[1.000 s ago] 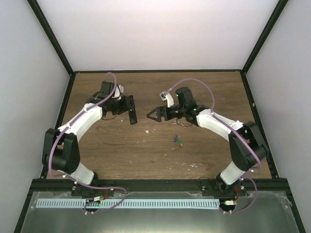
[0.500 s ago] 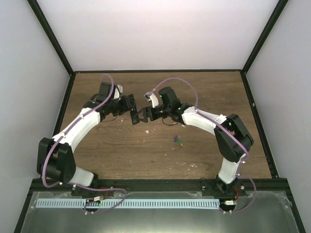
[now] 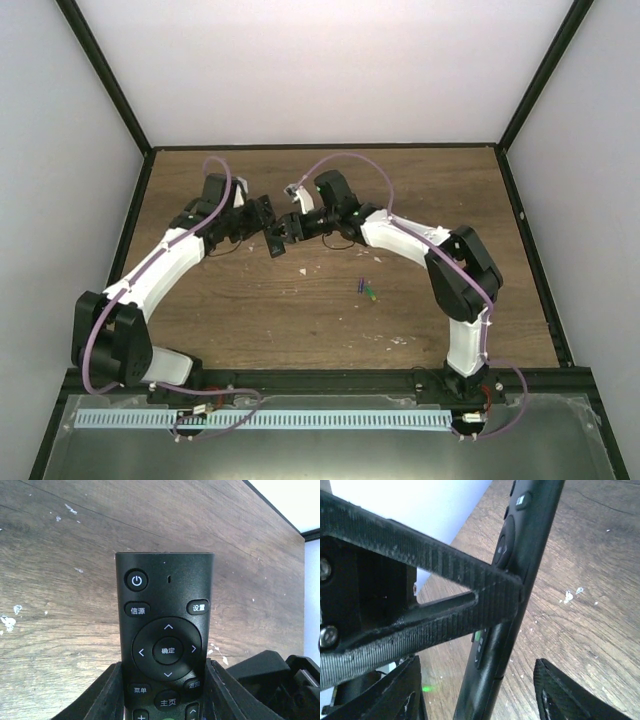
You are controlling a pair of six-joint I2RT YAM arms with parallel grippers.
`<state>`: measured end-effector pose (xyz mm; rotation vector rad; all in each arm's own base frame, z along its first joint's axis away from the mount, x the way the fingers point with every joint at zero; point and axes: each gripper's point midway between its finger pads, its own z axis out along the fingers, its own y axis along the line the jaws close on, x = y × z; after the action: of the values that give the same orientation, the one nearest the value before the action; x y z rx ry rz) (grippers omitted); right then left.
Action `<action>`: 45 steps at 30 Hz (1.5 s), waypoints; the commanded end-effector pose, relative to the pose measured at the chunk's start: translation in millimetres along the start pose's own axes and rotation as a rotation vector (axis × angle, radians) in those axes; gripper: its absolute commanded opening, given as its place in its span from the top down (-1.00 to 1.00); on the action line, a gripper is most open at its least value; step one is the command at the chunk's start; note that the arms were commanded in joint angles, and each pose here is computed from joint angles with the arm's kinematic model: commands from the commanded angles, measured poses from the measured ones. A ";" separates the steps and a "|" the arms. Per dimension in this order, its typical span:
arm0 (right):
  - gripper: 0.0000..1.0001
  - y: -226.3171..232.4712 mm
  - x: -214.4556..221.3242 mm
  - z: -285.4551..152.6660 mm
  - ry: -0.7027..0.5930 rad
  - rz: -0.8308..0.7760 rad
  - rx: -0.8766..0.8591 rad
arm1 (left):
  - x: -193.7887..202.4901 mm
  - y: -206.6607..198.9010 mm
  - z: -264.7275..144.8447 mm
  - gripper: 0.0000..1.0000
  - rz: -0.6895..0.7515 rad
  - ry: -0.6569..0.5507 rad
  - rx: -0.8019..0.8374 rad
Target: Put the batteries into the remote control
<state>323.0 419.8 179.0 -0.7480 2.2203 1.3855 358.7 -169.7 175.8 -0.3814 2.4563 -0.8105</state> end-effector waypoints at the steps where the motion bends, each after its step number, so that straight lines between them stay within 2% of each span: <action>1: -0.07 13.1 -3.1 3.8 0.033 0.002 -0.047 | -8.6 -6.9 -5.8 0.91 0.001 -0.054 0.017; 9: 0.19 15.7 -0.1 5.0 0.054 0.019 -0.069 | -12.5 -5.9 -7.6 0.93 0.006 -0.087 0.012; 17: 0.28 15.9 0.8 8.1 0.064 0.029 -0.086 | -11.6 -7.3 -8.9 0.94 0.005 -0.101 0.025; 31: 0.59 16.7 -0.4 10.7 0.067 0.027 -0.102 | -7.6 -5.4 -2.8 0.94 0.016 -0.089 0.012; 40: 0.81 15.2 -3.1 12.6 0.066 0.028 -0.096 | -6.3 -5.3 0.5 0.70 0.011 -0.090 0.020; 45: 0.86 10.8 -5.2 11.7 0.061 0.019 -0.061 | -7.6 -6.0 -2.3 0.34 0.006 -0.100 0.020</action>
<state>318.2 424.3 160.4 -0.7385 2.3366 1.4683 364.4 -167.6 179.2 -0.3918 2.3781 -0.7733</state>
